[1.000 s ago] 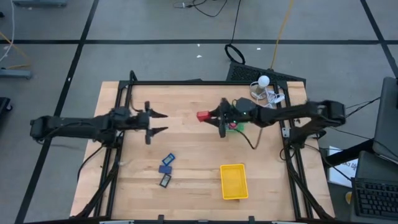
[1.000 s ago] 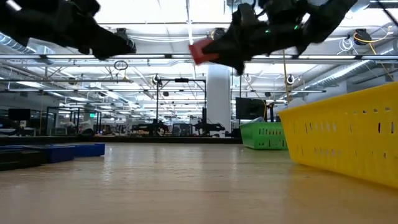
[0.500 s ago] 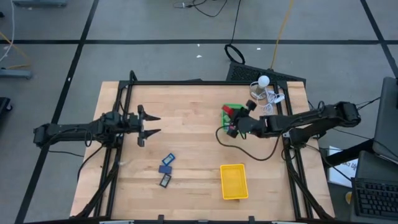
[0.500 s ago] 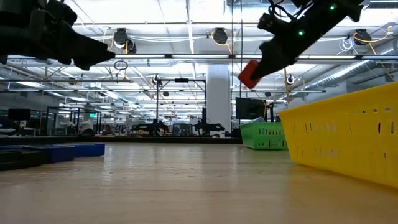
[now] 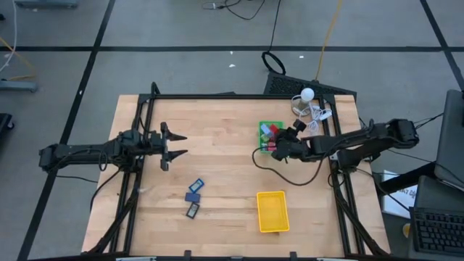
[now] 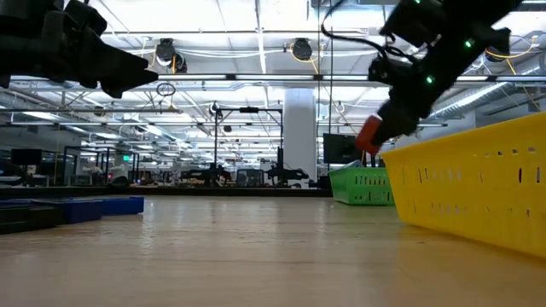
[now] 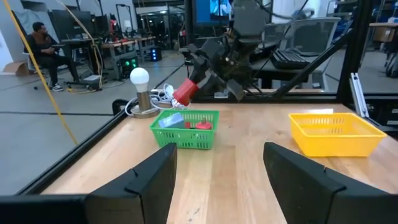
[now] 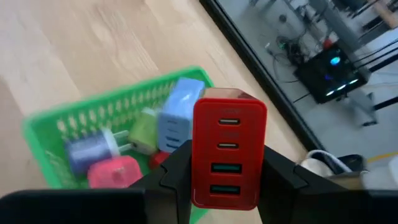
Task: Pick & Place Office items
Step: Put the red charger adapter into the green bin, then put the blue digital timer into the yellow bin
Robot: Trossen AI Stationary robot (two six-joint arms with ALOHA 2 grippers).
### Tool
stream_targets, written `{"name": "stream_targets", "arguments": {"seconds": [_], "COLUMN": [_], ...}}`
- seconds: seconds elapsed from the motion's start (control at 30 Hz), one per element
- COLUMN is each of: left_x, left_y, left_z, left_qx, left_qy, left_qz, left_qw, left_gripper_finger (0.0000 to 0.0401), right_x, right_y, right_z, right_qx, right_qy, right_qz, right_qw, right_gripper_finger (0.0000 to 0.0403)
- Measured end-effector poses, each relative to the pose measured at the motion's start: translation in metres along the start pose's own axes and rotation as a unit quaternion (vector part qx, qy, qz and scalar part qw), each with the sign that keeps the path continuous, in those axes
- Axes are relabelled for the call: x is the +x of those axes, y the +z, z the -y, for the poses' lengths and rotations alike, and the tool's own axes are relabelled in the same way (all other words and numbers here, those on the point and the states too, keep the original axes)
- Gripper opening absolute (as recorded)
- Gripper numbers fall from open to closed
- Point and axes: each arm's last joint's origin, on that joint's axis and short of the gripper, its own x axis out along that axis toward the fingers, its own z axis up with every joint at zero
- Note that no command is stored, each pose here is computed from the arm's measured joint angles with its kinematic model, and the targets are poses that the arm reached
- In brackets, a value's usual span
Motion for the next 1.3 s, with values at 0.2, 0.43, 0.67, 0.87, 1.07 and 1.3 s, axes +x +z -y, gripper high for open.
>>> {"name": "stream_targets", "arguments": {"seconds": [0.2, 0.43, 0.67, 0.87, 1.07, 1.3], "left_x": [0.000, 0.000, 0.000, 0.000, 0.000, 0.000], "left_y": [0.000, 0.000, 0.000, 0.000, 0.000, 0.000], "left_z": [0.000, 0.000, 0.000, 0.000, 0.000, 0.000], "left_qx": [-0.002, -0.001, 0.001, 0.001, 0.001, 0.001], "left_qy": [0.000, 0.000, 0.000, 0.000, 0.000, 0.000], "left_qz": [-0.001, 0.000, 0.000, 0.000, 0.001, 0.001], "left_qw": [1.000, 1.000, 1.000, 1.000, 1.000, 1.000], "left_gripper_finger": [0.0241, 0.0241, 0.0241, 0.0241, 0.0241, 0.0241], "right_x": [0.013, 0.026, 0.031, 0.030, 0.027, 0.019], "right_y": [-0.019, -0.034, -0.033, -0.030, -0.021, -0.004], "right_z": [-0.001, 0.002, 0.005, 0.004, 0.005, 0.005], "right_qx": [0.026, 0.055, 0.077, 0.062, 0.077, 0.112], "right_qy": [-0.005, 0.023, 0.039, 0.052, 0.071, 0.156], "right_qz": [0.017, 0.020, 0.038, 0.049, 0.089, 0.161], "right_qw": [0.999, 0.998, 0.996, 0.996, 0.991, 0.968], "right_gripper_finger": [0.0115, 0.0115, 0.0188, 0.0242, 0.0253, 0.0243]}}
